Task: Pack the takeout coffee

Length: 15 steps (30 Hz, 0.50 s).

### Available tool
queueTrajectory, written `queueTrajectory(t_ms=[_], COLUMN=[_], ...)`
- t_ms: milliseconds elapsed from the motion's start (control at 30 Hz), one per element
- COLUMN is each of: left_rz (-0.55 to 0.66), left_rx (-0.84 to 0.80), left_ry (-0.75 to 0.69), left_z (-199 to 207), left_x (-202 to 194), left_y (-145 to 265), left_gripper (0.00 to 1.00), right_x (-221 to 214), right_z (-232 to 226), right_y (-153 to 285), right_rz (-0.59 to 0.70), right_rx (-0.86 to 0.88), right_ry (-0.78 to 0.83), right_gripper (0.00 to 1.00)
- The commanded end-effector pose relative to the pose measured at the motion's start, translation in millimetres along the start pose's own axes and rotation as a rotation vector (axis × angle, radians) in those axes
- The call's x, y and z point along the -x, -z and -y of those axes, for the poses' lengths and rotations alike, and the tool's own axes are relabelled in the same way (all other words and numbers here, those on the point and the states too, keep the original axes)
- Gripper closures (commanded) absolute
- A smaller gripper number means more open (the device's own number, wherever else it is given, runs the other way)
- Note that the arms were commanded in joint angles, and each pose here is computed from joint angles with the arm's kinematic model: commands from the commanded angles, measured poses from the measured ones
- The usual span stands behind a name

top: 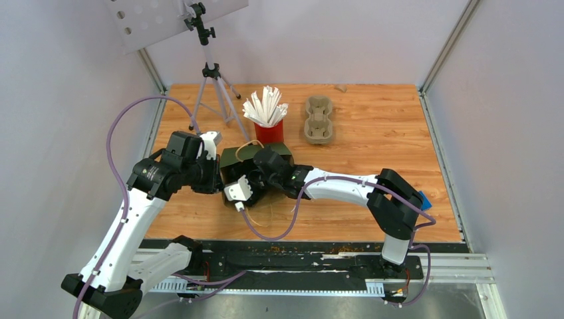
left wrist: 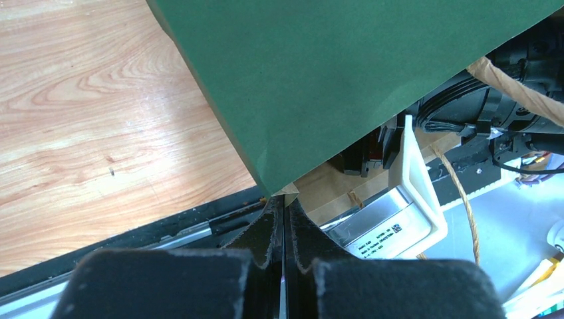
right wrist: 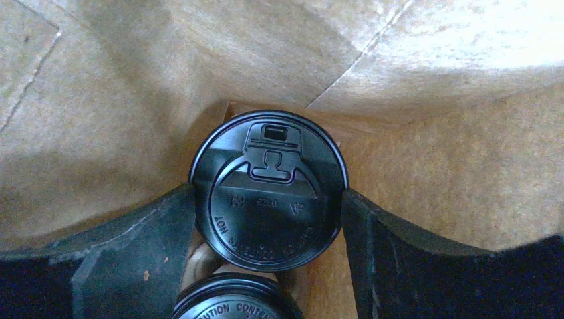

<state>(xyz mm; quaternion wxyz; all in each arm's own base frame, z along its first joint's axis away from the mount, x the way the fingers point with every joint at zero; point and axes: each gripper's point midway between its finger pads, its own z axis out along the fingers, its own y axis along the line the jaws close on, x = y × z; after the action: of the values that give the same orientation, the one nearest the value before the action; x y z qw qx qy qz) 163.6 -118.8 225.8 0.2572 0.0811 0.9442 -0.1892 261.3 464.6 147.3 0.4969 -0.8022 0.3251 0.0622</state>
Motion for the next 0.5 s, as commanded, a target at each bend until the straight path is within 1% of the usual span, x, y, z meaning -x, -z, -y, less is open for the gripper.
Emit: queueTrajectory(t_ms=[0, 200, 467], left_rz=[0.016, 0.020, 0.018], left_rx=[-0.045, -0.043, -0.039], left_ry=[0.004, 0.003, 0.002], left_z=[8.0, 7.6, 7.0], left_x=[1.4, 1.8, 2.7], left_y=[2.7, 3.2, 2.0], left_gripper=[1.00, 1.00, 1.00], right_x=[7.1, 11.6, 16.6], right_z=[25.3, 26.7, 33.1], right_y=[0.4, 6.2, 10.2], right_rz=[0.010, 0.023, 0.034], right_rx=[-0.074, -0.075, -0.087], right_ry=[-0.004, 0.002, 0.009], right_gripper=[0.23, 0.21, 0.14])
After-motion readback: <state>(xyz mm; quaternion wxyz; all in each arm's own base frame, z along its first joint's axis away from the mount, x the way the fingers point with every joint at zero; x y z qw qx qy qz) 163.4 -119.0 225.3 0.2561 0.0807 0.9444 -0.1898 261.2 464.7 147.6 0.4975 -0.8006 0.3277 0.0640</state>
